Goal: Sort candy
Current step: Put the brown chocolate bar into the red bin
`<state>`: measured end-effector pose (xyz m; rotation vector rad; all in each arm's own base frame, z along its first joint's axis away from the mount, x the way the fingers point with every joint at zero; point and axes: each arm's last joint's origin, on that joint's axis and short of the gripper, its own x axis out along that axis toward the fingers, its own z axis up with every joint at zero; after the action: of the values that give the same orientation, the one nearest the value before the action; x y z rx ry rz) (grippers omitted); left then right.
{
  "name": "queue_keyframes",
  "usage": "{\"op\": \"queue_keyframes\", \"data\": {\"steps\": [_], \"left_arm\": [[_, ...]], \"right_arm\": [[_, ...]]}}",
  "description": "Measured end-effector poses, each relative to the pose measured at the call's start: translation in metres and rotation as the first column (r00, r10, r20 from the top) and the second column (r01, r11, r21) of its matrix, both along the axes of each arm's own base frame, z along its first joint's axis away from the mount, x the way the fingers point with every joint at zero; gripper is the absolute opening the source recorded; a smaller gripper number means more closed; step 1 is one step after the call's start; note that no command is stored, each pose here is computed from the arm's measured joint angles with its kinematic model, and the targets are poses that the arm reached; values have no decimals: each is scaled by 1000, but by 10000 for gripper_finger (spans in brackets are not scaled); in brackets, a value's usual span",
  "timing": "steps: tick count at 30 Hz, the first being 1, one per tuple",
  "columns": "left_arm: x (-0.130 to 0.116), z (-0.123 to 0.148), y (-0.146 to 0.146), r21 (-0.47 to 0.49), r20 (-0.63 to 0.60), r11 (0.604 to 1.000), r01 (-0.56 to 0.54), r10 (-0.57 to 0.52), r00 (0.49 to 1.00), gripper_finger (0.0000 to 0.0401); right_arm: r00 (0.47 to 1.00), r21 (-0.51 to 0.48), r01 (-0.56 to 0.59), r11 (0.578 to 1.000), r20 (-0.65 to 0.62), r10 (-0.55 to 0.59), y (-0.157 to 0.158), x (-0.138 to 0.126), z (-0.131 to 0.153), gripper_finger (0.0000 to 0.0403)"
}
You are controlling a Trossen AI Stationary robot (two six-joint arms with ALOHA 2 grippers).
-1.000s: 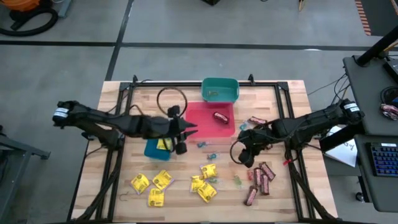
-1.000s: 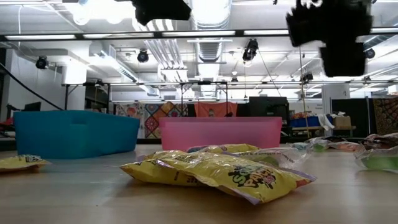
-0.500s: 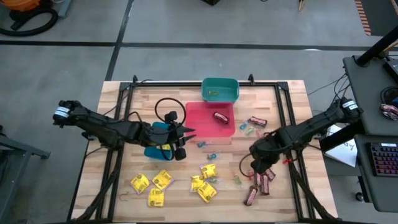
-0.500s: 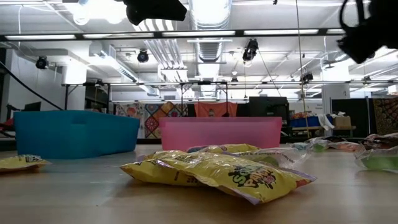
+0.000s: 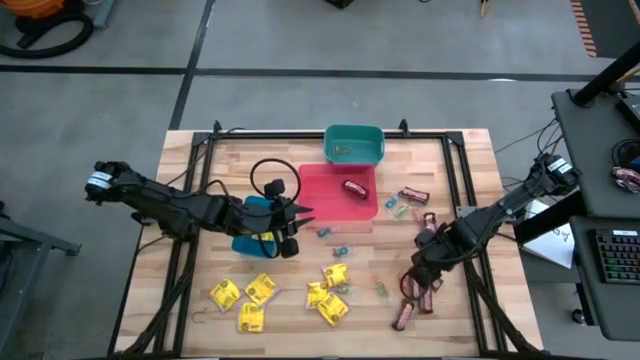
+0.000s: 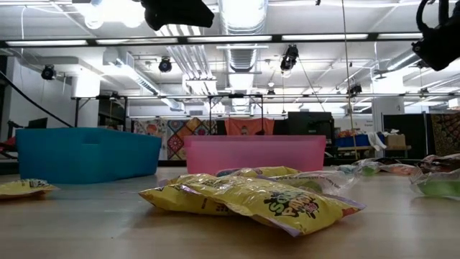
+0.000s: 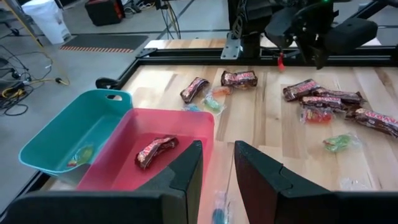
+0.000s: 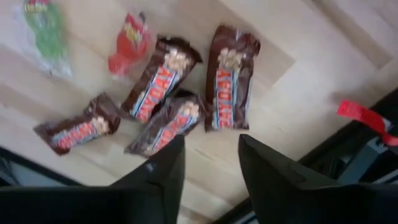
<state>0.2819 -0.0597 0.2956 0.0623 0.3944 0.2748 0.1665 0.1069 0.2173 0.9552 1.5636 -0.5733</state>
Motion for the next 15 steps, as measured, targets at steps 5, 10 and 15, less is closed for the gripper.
{"op": "queue_keyframes", "data": {"steps": [5,10,15], "left_arm": [[0,-1,0,2,-7,1000,0,0,1000,77],[-1,-1,0,5,-16,1000,-1,1,1000,77],[-1,-1,0,5,-16,1000,-1,1,1000,77]], "right_arm": [[1000,-62,14,998,-9,-15,-1,2,-8,186],[997,-98,-23,995,-79,15,3,7,-25,187],[987,-105,-72,992,-154,55,7,13,-40,187]]}}
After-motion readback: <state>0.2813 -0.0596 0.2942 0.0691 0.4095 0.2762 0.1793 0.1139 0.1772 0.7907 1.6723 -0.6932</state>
